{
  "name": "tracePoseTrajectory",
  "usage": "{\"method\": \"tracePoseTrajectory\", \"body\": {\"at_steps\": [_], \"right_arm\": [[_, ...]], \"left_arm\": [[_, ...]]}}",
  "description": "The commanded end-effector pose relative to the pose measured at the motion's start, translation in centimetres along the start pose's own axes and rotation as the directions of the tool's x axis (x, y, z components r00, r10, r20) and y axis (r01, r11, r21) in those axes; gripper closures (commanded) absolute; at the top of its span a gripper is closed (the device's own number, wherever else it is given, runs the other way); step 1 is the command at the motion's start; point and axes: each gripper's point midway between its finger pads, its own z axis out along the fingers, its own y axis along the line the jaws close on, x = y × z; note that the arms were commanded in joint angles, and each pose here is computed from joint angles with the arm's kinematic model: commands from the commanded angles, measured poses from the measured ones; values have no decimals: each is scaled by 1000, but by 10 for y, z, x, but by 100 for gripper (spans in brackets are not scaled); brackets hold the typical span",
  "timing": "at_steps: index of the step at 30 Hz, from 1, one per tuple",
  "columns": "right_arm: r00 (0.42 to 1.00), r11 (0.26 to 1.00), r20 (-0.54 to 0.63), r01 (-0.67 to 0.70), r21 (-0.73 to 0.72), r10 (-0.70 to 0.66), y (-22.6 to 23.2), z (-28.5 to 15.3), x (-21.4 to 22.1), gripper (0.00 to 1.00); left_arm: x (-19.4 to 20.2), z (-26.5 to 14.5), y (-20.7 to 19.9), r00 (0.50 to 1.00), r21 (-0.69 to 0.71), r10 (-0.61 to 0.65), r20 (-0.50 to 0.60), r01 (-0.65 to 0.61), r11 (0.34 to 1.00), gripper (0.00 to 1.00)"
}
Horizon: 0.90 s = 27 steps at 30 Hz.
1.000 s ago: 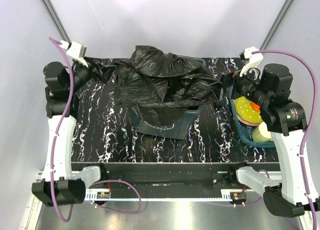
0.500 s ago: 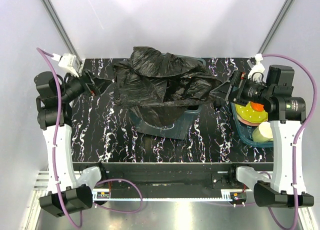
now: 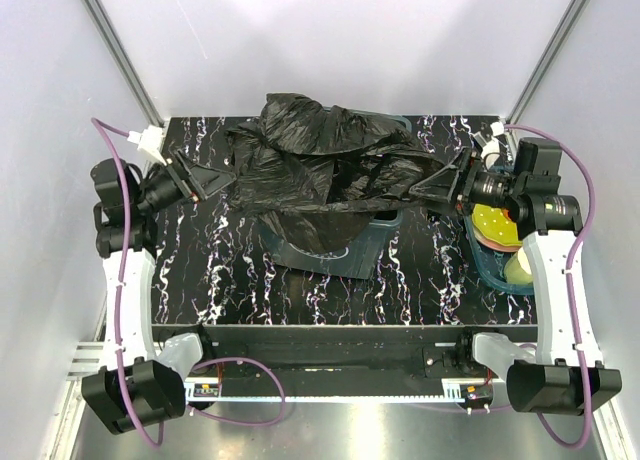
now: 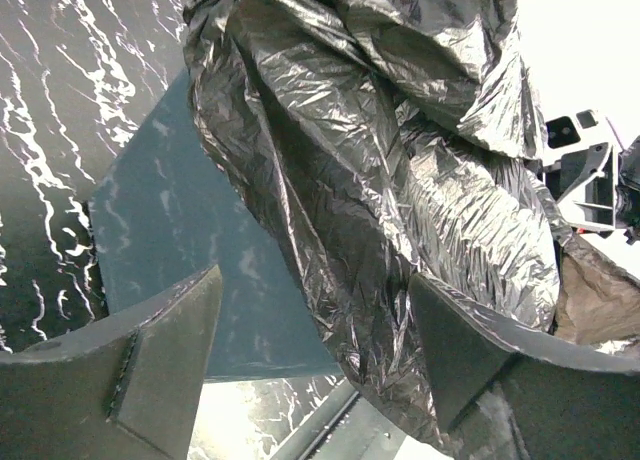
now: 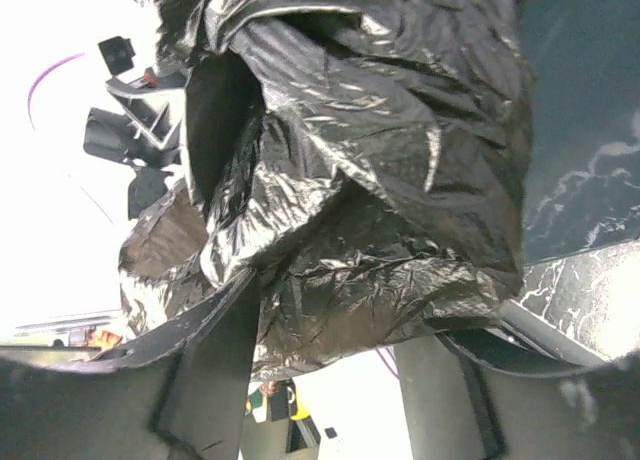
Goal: Put the trash bags into the trash bin
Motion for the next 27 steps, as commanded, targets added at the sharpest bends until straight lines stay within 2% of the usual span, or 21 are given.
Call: {"method": "tracePoseTrajectory", "body": {"at_steps": [1,2,4,5,6,7,10,11,12,13,14,15,16,17,18,19,20,24,27], "right_arm": [[998,991,8,68,-116,-68,29,-7,1,45],[998,990,2,62,-123,-62,28,-7,2,48],[999,990,-9,48,-133,-50,27,-6,5,57],[999,989,-8,52,-135,-54,26,-7,6,61],[999,989,-18,49,-137,-51,23,-5,8,67],[998,989,-19,56,-140,-59,23,-6,9,80],[998,989,-29,52,-137,-56,18,-6,14,98],[998,989,-33,51,-135,-56,18,-6,15,100],[996,988,-26,83,-133,-87,18,-7,16,100],[997,991,-32,69,-118,-73,14,-9,17,100],[996,991,-31,79,-109,-83,12,-10,18,100],[989,985,-22,144,-99,-147,12,-13,17,100],[993,993,-48,106,-60,-109,2,-14,21,100],[991,992,-50,123,-27,-124,-4,-15,22,100],[979,980,-47,199,14,-198,-13,-16,20,100],[982,983,-74,179,49,-175,-23,-17,25,100],[980,978,-72,192,86,-186,-32,-18,24,100],[965,947,-84,259,188,-248,-63,-18,17,100],[964,945,-79,263,195,-252,-68,-18,10,100]], "left_arm": [[-4,1,-15,999,108,-53,7,52,993,25],[-1,2,-16,995,115,-99,-3,99,988,33],[-1,3,-15,996,145,-92,5,90,985,42],[-1,3,-16,993,152,-116,5,114,982,51],[-2,3,-17,995,162,-102,13,99,982,56],[-2,3,-18,995,168,-103,13,100,981,61],[-2,2,-22,996,184,-92,2,90,979,82],[-1,2,-21,997,184,-77,1,76,980,87],[0,1,-20,996,176,-84,-7,84,981,97],[1,1,-22,997,176,-73,-13,74,982,100],[2,0,-21,999,172,-35,-11,37,984,100],[6,-1,-17,998,153,-52,-22,55,987,100],[8,-1,-16,999,148,-41,-26,44,988,100],[8,-1,-13,1000,143,7,-21,-4,990,100],[14,-2,-8,999,120,-11,-37,15,993,100],[14,-2,-4,999,99,4,-35,-1,995,100],[14,-2,1,997,86,72,-32,-69,994,100],[19,-2,11,993,46,107,-42,-105,993,100],[19,-4,6,989,56,142,-33,-140,989,100]]}}
